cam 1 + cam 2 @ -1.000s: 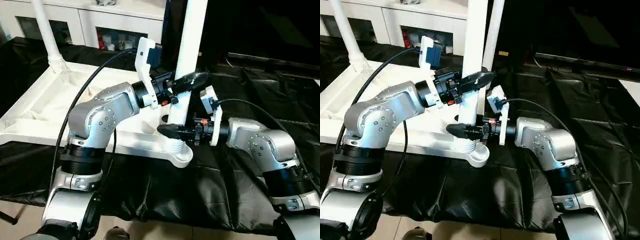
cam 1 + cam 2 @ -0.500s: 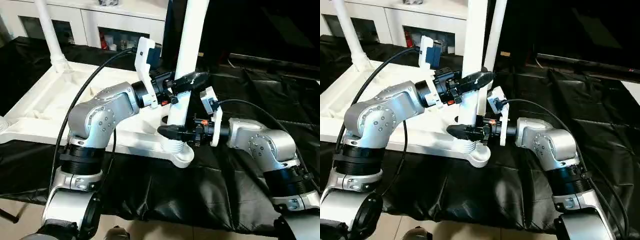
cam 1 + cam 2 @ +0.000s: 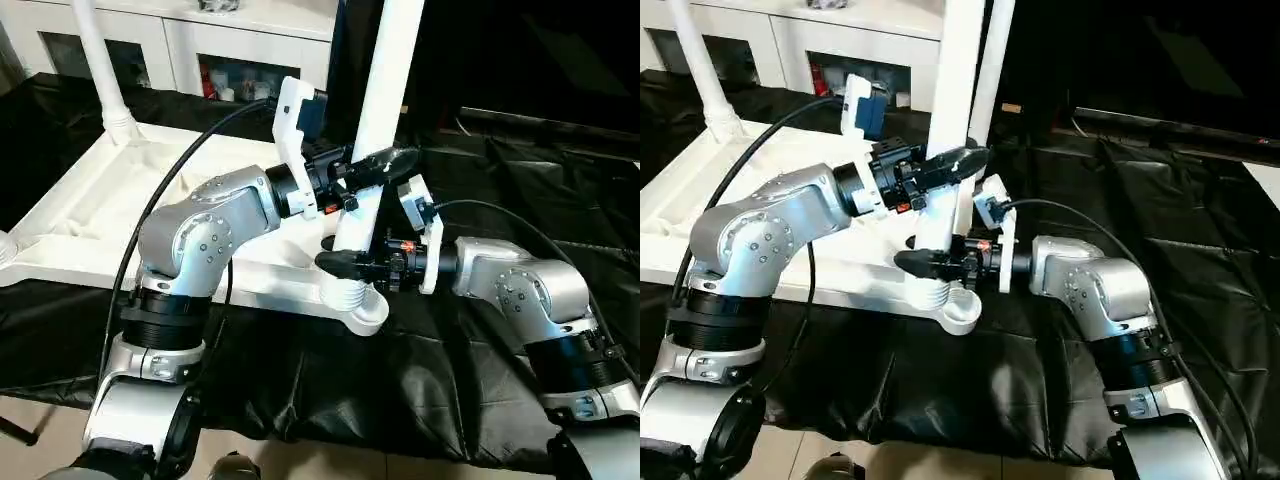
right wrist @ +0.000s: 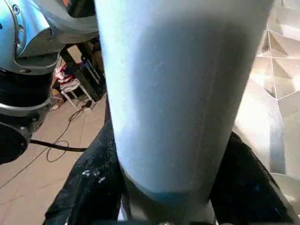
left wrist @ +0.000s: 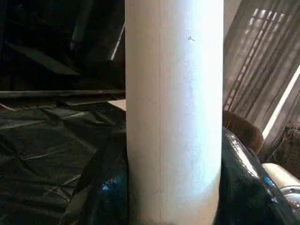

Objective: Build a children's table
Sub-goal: Pick table leg

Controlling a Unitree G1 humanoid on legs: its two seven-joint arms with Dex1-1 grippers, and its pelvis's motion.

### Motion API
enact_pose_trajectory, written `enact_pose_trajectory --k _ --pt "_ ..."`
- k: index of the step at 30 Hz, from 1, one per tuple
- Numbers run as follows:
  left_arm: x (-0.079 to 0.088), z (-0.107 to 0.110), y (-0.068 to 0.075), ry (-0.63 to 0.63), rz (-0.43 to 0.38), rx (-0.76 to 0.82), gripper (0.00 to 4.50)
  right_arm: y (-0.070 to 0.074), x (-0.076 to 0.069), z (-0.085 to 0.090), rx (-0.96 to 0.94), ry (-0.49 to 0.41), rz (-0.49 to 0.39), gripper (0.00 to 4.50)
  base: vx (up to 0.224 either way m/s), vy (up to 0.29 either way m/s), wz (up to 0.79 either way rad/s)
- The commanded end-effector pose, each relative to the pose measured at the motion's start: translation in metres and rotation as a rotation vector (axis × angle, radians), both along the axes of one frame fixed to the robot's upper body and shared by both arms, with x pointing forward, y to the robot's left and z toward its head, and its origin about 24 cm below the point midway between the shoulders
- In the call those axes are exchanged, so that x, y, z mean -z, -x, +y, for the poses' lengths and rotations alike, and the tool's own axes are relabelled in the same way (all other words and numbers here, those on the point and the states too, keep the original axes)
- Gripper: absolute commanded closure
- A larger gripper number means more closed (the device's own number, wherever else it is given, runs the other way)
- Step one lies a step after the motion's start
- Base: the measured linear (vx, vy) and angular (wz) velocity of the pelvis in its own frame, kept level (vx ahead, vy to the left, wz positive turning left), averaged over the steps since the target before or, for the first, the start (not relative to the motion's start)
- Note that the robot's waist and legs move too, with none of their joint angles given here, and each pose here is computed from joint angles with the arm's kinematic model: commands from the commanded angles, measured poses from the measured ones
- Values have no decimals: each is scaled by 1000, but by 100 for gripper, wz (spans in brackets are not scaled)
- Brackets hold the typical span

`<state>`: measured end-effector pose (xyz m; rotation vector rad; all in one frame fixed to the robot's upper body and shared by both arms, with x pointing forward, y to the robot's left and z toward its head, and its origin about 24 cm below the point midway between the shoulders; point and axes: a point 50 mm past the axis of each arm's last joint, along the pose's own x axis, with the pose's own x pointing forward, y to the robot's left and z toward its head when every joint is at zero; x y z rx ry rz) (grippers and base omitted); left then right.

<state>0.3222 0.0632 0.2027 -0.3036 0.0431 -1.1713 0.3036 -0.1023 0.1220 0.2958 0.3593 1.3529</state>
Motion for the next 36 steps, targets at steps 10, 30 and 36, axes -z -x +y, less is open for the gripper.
enact_pose_trajectory --k 10,30,36 --pt "-14 5 1 102 -36 -5 161 -3 -2 -6 58 15 -36 257 0 0 0" --pt "62 48 15 -342 -189 125 152 -15 21 -39 550 130 -214 257 0 0 0" --pt "101 46 17 -569 -198 250 187 -7 31 -39 550 174 -224 257 0 0 0"
